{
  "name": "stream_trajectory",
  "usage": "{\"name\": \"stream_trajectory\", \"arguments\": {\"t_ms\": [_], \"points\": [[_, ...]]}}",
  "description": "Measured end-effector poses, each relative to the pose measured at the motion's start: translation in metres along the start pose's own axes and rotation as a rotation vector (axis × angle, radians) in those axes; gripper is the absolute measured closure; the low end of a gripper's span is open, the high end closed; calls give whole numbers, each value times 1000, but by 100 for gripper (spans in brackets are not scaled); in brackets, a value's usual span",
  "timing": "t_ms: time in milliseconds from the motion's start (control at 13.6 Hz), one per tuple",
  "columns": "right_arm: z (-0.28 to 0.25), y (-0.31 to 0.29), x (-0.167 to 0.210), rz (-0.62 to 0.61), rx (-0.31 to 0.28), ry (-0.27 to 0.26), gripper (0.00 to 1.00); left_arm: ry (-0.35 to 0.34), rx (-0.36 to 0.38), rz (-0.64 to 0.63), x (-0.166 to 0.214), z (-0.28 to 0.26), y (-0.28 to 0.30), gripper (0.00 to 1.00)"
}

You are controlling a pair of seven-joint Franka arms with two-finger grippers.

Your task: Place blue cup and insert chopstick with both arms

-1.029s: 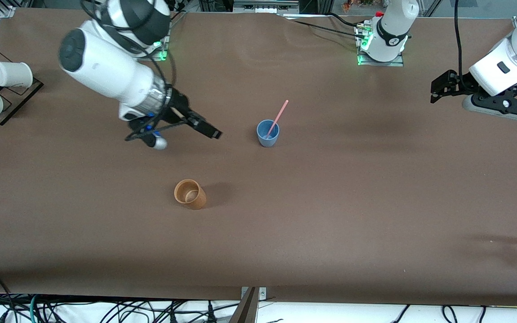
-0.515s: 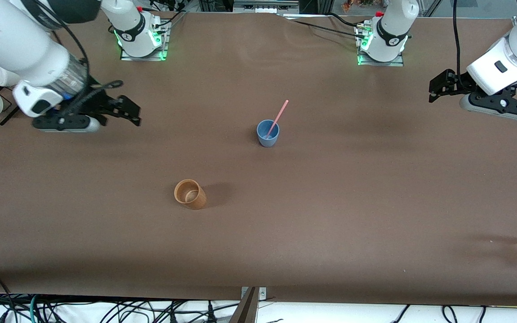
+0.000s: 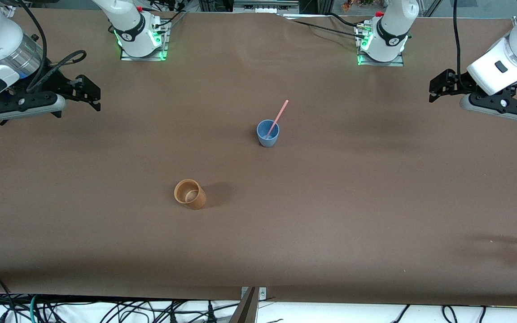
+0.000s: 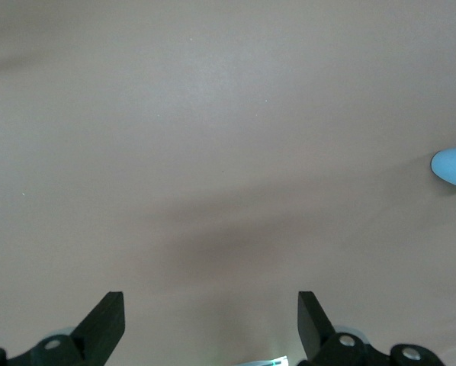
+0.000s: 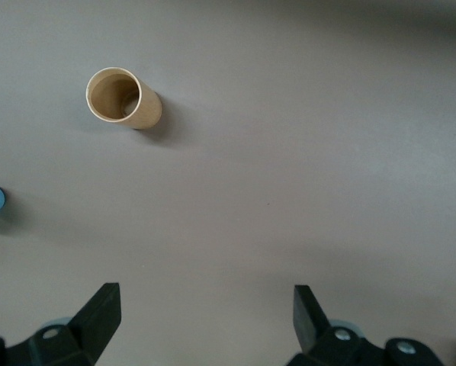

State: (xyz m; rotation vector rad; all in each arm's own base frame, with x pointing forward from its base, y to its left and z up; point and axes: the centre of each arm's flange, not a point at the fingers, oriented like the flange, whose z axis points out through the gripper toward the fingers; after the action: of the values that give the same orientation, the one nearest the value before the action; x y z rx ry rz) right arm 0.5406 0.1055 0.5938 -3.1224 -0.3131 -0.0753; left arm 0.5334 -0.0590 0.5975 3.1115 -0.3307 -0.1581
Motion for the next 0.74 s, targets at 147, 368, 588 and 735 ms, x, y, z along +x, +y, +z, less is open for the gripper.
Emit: {"name": "stream_trajectory", "arguments": {"t_ms": [147, 368, 588, 735], "points": [[1, -2, 0, -3, 0, -4, 0, 0, 0, 0, 0, 0, 0, 0], [0, -2, -1, -4, 0, -2, 0, 1, 0, 0, 0, 0, 0, 0], [-2, -3, -2, -5, -1, 2, 0, 8, 1, -2, 0, -4, -1, 0], [-6, -4, -3, -5, -3, 9, 0, 10, 1, -1, 0, -5, -1, 0]]}}
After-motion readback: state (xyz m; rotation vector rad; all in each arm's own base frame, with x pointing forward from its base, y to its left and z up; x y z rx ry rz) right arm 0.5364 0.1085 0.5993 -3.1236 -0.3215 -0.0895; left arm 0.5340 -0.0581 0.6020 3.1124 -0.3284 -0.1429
